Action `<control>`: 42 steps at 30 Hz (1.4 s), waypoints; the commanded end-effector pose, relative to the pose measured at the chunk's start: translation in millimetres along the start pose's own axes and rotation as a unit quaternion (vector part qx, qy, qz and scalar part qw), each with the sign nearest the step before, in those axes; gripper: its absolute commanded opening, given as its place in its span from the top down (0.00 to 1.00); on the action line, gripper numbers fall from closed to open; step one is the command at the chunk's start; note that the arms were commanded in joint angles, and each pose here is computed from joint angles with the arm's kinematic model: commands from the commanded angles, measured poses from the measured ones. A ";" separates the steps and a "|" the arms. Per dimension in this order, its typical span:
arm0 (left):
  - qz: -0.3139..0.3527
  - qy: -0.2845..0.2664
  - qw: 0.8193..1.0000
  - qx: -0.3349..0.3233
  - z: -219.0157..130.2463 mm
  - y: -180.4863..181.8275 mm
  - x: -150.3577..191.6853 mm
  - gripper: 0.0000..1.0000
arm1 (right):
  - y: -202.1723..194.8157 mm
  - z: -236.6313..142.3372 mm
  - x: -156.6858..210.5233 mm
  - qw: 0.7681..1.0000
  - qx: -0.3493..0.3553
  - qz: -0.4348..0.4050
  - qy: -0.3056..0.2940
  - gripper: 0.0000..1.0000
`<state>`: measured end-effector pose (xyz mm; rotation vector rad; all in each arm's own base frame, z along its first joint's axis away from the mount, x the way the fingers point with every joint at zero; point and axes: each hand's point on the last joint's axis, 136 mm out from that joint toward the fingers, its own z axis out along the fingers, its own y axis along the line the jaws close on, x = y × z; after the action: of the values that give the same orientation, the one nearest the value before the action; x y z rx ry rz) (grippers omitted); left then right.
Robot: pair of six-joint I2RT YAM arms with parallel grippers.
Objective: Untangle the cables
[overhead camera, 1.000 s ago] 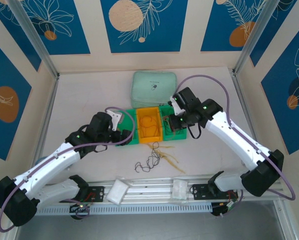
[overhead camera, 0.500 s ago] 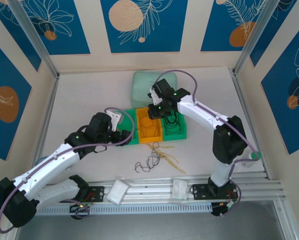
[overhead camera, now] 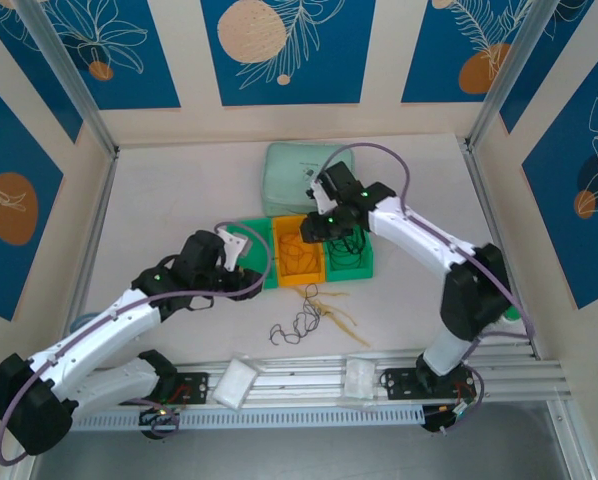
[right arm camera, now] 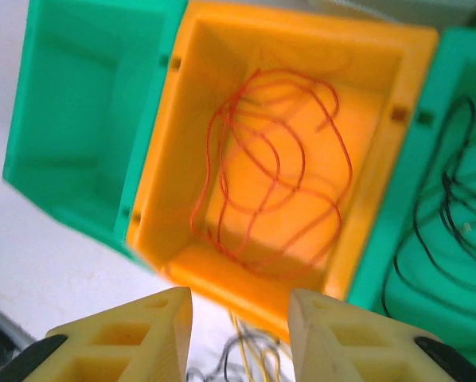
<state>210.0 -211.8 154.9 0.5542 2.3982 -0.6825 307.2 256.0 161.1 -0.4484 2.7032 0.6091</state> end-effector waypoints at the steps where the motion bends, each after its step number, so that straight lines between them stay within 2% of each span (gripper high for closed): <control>1: 0.020 0.030 0.999 0.038 12.8 -21.3 18.8 0.53 | -7.5 -21.8 40.4 0.999 0.003 0.023 0.026 0.65; 4: 0.028 0.052 0.997 0.055 27.8 -38.1 29.0 0.67 | -11.0 -25.5 79.1 0.997 -0.006 0.047 0.055 0.68; 5: 0.026 0.057 0.996 0.057 33.0 -41.6 30.6 0.69 | -11.1 -25.6 89.7 0.996 -0.010 0.053 0.064 0.68; 8: 0.018 0.068 0.994 0.078 51.5 -57.4 30.0 0.69 | -8.8 -25.7 119.0 0.993 -0.023 0.068 0.090 0.68; 11: 0.010 0.078 0.993 0.091 71.3 -70.9 23.2 0.67 | -15.8 -28.6 134.0 0.993 -0.013 0.081 0.088 0.68; 16: 0.007 0.098 0.993 0.069 100.9 -72.0 16.1 0.67 | -20.3 -37.8 139.3 0.993 -0.022 0.095 0.067 0.68; 22: 0.001 0.140 0.987 0.074 125.1 -78.4 18.3 0.60 | -23.2 -46.2 139.4 0.994 -0.027 0.095 0.055 0.68; 31: -0.010 0.183 0.982 0.049 141.5 -70.1 32.7 0.63 | -26.6 -52.1 135.5 0.994 -0.036 0.097 0.039 0.68; 33: -0.010 0.188 0.981 0.043 142.9 -68.0 34.3 0.69 | -27.2 -52.3 135.4 0.994 -0.036 0.097 0.037 0.68; 35: -0.008 0.188 0.981 0.046 144.2 -69.5 34.0 0.88 | -27.6 -52.2 135.8 0.994 -0.038 0.098 0.037 0.68; 37: -0.006 0.184 0.982 0.048 145.7 -70.2 32.7 0.99 | -27.9 -51.3 136.5 0.994 -0.039 0.098 0.036 0.68; 42: -0.002 0.159 0.986 0.050 135.6 -73.7 19.1 1.00 | -23.8 -46.6 141.7 0.992 -0.056 0.104 0.047 0.68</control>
<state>212.0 -337.4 53.0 0.7315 2.7228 -0.7434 186.0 176.8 138.3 -0.2100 2.8278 0.7452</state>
